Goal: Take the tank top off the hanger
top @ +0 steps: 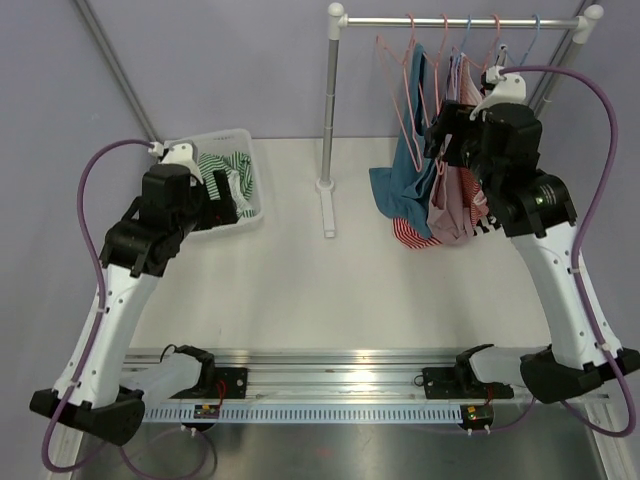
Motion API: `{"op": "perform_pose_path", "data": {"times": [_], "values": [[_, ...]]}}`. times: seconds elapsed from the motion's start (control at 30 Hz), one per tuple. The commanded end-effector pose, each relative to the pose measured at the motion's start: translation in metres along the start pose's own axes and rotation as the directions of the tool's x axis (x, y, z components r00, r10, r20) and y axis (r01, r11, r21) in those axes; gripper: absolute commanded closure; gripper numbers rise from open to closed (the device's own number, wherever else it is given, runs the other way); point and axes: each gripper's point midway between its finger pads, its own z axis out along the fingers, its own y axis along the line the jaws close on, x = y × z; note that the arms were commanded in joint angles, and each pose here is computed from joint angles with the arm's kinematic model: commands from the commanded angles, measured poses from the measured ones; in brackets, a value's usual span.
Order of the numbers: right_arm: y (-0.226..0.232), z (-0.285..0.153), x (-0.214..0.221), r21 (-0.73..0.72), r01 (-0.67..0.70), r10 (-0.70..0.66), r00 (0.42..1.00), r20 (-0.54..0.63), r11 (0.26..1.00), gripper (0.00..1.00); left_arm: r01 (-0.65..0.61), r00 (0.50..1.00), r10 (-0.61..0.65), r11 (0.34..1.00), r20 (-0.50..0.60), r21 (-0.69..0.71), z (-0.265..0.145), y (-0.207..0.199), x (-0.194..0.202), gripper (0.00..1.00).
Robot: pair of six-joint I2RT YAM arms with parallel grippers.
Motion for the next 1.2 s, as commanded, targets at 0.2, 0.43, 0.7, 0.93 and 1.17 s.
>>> {"op": "perform_pose_path", "data": {"times": [0.2, 0.43, 0.7, 0.93, 1.17], "values": [[-0.010, 0.057, -0.053, 0.104, 0.132, -0.138, 0.989, 0.056, 0.986, 0.45, -0.045, 0.991, 0.035, 0.996, 0.127, 0.071, -0.024, 0.011, 0.048, 0.01], [-0.022, 0.107, -0.058, 0.104, 0.173, -0.175, 0.984, 0.017, 0.980, 0.50, -0.054, 0.993, 0.049, 0.998, 0.112, 0.045, -0.016, 0.019, 0.066, 0.01], [-0.029, 0.145, -0.053, 0.100, 0.190, -0.188, 0.982, -0.024, 0.977, 0.58, -0.058, 0.995, 0.050, 0.994, 0.087, 0.089, -0.009, 0.012, 0.077, 0.01], [-0.024, 0.163, -0.033, 0.041, 0.193, -0.190, 0.979, -0.077, 0.980, 0.75, -0.060, 0.996, 0.052, 0.993, 0.073, 0.104, -0.006, 0.009, 0.081, 0.01], [-0.019, 0.163, -0.031, 0.014, 0.183, -0.182, 0.980, -0.075, 0.983, 0.84, -0.062, 0.997, 0.055, 0.992, 0.060, 0.112, -0.004, 0.008, 0.084, 0.01]]}}
